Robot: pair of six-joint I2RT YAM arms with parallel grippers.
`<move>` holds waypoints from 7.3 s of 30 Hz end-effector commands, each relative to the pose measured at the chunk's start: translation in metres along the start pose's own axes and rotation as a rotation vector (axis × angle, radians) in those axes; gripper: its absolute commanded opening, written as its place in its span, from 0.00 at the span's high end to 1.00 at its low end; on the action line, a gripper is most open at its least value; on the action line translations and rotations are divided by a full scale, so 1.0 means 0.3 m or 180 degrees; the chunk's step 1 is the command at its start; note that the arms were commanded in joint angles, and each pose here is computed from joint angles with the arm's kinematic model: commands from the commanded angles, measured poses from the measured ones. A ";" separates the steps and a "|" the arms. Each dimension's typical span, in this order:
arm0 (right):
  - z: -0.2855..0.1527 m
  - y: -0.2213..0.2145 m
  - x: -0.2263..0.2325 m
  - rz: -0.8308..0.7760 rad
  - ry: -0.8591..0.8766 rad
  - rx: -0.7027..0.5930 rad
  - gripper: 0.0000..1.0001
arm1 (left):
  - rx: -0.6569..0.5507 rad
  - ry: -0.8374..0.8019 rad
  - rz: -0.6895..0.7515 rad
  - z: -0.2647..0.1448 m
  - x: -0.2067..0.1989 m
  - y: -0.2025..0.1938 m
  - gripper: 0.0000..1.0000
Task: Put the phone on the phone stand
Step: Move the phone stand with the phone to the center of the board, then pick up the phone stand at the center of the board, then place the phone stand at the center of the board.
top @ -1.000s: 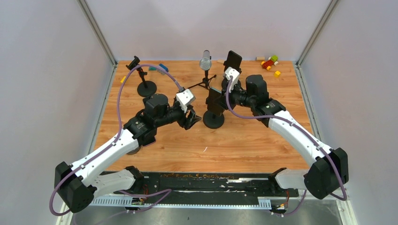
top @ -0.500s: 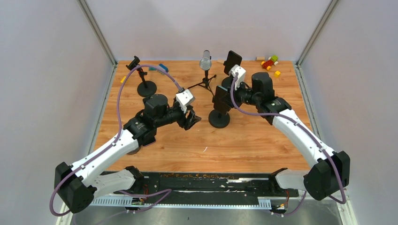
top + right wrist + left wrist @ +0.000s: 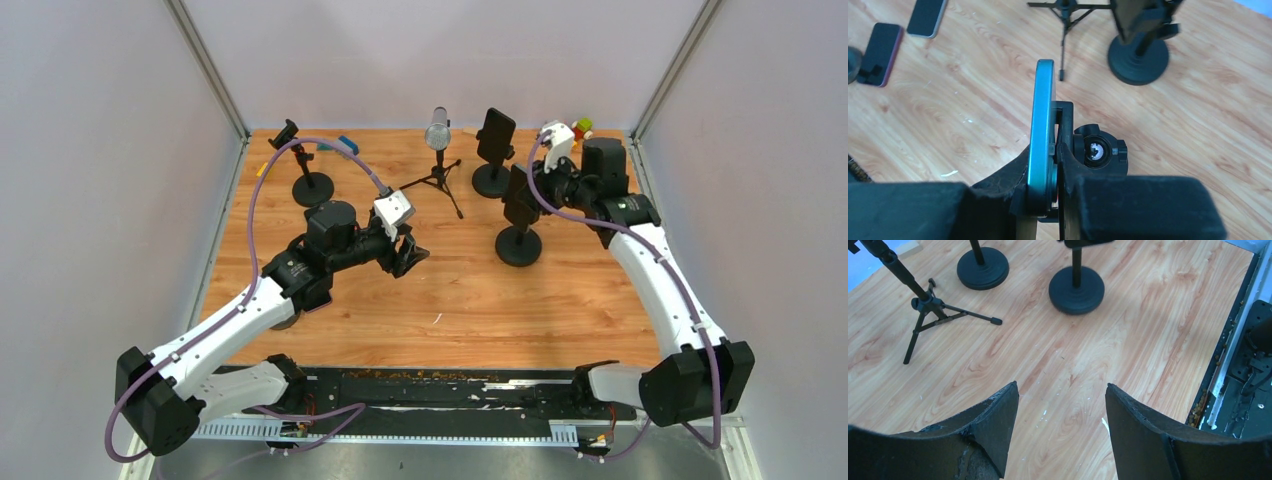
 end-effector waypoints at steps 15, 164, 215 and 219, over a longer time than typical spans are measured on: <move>-0.193 0.338 -0.405 -0.0580 -0.0572 -0.0922 1.00 | -0.0167 -0.0114 0.0044 -0.005 -0.014 0.033 0.28; -0.145 -0.126 0.249 -0.0995 0.1313 -0.0572 0.05 | 0.3041 0.1652 -0.1375 -0.713 0.444 -0.534 0.67; -0.117 -0.154 0.051 -0.0823 0.0451 -0.0261 0.00 | 0.2629 -0.1711 0.0341 0.128 -0.117 -0.194 1.00; -0.119 -0.156 0.040 -0.0805 0.0426 -0.0266 0.00 | 0.2687 -0.1811 0.0301 0.164 -0.120 -0.205 1.00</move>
Point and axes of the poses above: each gripper's point midway between its finger pads, its own z axis out along the fingers, its own x axis along the line the jaws close on, y = z × x, the point moved 5 cm from there along -z, back along the fingers, and after that the axes turned 5 degrees about -z, right-handed, at the moved point
